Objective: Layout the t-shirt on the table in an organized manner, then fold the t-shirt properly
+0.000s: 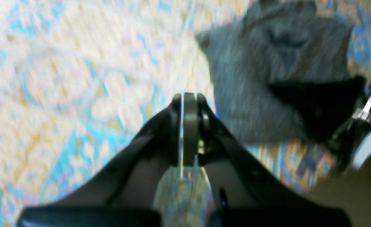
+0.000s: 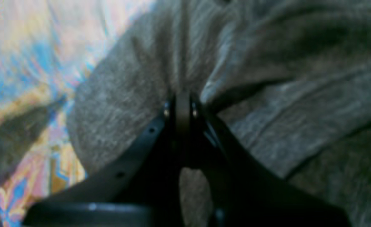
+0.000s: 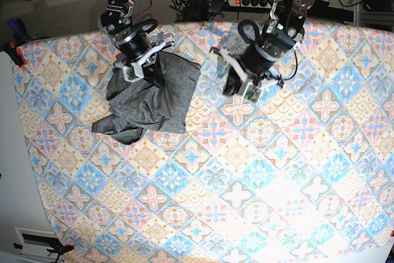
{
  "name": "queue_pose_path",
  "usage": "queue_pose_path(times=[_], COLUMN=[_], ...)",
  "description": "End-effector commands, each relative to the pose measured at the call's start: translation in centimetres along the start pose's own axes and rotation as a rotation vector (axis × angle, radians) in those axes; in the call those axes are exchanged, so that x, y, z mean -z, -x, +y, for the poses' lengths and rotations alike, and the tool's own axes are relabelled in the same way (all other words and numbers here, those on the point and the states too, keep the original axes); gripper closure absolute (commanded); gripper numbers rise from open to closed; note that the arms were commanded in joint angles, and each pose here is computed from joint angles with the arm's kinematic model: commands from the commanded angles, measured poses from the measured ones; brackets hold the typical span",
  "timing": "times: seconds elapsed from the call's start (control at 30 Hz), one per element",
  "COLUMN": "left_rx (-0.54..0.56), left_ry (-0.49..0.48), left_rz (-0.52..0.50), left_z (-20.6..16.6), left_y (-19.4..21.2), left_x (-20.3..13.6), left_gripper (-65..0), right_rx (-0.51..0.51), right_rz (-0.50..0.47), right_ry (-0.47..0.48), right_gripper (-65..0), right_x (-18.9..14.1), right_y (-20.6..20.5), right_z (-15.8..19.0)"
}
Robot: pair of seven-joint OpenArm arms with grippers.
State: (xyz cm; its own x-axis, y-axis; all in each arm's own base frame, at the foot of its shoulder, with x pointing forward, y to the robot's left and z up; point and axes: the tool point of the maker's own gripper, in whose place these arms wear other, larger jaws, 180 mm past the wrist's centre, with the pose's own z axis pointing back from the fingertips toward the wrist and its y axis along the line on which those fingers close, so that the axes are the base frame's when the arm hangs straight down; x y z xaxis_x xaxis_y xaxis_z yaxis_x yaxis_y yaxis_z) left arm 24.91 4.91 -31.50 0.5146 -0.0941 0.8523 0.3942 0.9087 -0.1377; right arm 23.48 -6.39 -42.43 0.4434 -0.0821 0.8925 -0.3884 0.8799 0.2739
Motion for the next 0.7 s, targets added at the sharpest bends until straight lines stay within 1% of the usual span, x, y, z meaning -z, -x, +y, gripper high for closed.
queue_pose_path(times=[0.0,0.03,0.1,0.23,0.3,0.33,0.43,0.5,0.57,0.67], left_rx=[-0.004,-0.011,-0.020,-0.026,-0.025,-0.028,-0.042,-0.046,-0.013,0.077], left_ry=[-0.011,-0.023,-0.033,-0.030,-0.023,-0.018,-0.014,-0.015,-0.037,-0.085], left_rz=[-0.037,-0.028,-0.011,0.016,0.019,0.027,0.059,0.087,0.115,0.107], left_z=[0.3,0.7,0.9,0.7,0.4,0.2,-0.2,-0.4,-0.2,-0.3], left_y=[-0.8,-0.4,0.3,1.4,1.5,1.8,3.0,4.1,5.2,6.4], left_x=[-0.5,-0.7,-1.0,-1.4,-1.4,-1.5,-1.9,-2.4,-2.9,-4.2], left_gripper=[0.0,0.0,0.0,0.0,0.0,0.0,0.0,0.0,0.0,0.0], right_rx=[-0.031,-0.042,-0.098,-0.291,-0.344,-0.354,-0.344,-0.338,-0.337,-0.333], right_rz=[0.075,0.059,0.000,-0.184,-0.227,-0.224,-0.182,-0.169,-0.155,-0.132], right_ry=[-0.008,-0.005,0.012,0.095,0.125,0.147,0.204,0.268,0.362,0.492], right_gripper=[0.0,0.0,0.0,0.0,0.0,0.0,0.0,0.0,0.0,0.0], right_x=[0.3,0.6,0.4,-1.8,-3.0,-3.7,-5.5,-7.0,-9.1,-12.5], right_y=[1.1,0.4,-2.5,-11.7,-14.0,-14.1,-12.6,-12.4,-12.2,-11.9], right_z=[0.0,-0.2,-0.7,-2.0,-2.1,-2.5,-4.0,-5.9,-8.5,-11.7])
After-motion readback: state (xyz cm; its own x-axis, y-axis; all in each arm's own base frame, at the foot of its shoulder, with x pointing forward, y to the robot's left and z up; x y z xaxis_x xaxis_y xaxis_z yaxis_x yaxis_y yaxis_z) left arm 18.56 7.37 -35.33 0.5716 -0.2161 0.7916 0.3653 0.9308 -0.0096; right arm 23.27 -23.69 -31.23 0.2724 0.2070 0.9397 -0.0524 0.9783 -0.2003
